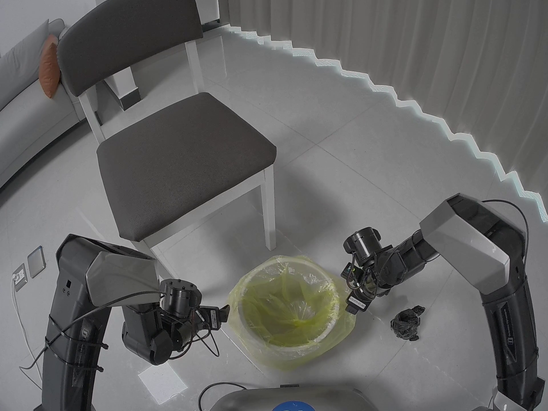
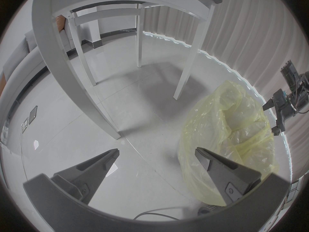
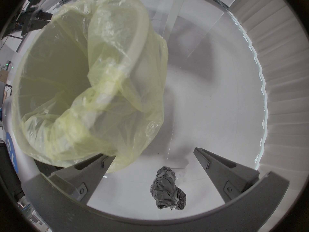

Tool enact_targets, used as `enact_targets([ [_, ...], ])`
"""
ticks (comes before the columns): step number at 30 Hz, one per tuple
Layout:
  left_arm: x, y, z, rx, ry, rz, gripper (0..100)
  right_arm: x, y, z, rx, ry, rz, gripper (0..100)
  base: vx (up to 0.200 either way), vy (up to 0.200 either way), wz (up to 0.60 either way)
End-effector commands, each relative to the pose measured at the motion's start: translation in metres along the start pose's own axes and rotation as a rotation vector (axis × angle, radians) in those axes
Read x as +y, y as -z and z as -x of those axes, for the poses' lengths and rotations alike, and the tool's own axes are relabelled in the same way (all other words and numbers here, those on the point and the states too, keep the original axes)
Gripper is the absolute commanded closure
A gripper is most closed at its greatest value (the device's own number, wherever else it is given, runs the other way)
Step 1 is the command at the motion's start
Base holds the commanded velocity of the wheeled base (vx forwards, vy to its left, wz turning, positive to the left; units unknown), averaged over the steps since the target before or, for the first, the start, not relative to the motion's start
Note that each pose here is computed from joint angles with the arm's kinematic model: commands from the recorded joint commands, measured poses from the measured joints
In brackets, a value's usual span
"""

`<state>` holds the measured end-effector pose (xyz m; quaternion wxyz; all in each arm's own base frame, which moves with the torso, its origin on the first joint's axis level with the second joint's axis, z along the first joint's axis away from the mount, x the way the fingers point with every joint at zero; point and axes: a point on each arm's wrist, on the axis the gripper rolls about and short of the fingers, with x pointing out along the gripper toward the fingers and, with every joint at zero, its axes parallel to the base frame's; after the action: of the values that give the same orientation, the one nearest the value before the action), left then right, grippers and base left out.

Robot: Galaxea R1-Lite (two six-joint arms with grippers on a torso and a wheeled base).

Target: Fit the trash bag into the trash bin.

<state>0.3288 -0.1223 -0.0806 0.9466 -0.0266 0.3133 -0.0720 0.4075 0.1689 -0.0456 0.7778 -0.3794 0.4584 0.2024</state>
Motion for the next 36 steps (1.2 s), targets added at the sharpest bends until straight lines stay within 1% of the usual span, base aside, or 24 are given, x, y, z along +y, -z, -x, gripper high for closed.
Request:
enact_targets([
  [1,-0.002,-0.005,-0.004,0.001,0.001,-0.008,0,-0.019,-0.003,0.037,-0.053,0.035,-0.026,0,0.000,0.000,0.00],
  [5,-0.005,-0.014,-0.014,0.044,-0.010,-0.029,0,-0.031,-0.001,0.076,-0.099,0.057,-0.043,0,0.000,0.000,0.00],
  [12,-0.013,-0.036,-0.034,0.039,-0.008,-0.058,0,-0.044,0.010,0.115,-0.153,0.066,-0.065,0,0.000,0.000,0.00],
  [21,-0.023,-0.060,-0.059,0.028,-0.005,-0.058,0,-0.056,0.022,0.128,-0.157,0.081,-0.098,0,0.000,0.000,0.00],
  [24,-0.024,-0.062,-0.061,0.029,-0.005,-0.058,0,-0.058,0.025,0.128,-0.153,0.082,-0.104,0,0.000,0.000,0.00],
  [27,-0.018,-0.057,-0.057,0.051,-0.015,-0.059,0,-0.057,0.028,0.127,-0.141,0.077,-0.106,0,0.000,0.000,0.00],
  [32,0.007,-0.054,-0.048,0.074,-0.062,-0.063,0,-0.062,0.033,0.121,-0.130,0.078,-0.121,0,0.000,0.000,0.00],
  [36,0.019,-0.056,-0.038,0.053,-0.081,-0.045,0,-0.061,0.035,0.116,-0.130,0.054,-0.127,0,0.000,0.000,0.00],
])
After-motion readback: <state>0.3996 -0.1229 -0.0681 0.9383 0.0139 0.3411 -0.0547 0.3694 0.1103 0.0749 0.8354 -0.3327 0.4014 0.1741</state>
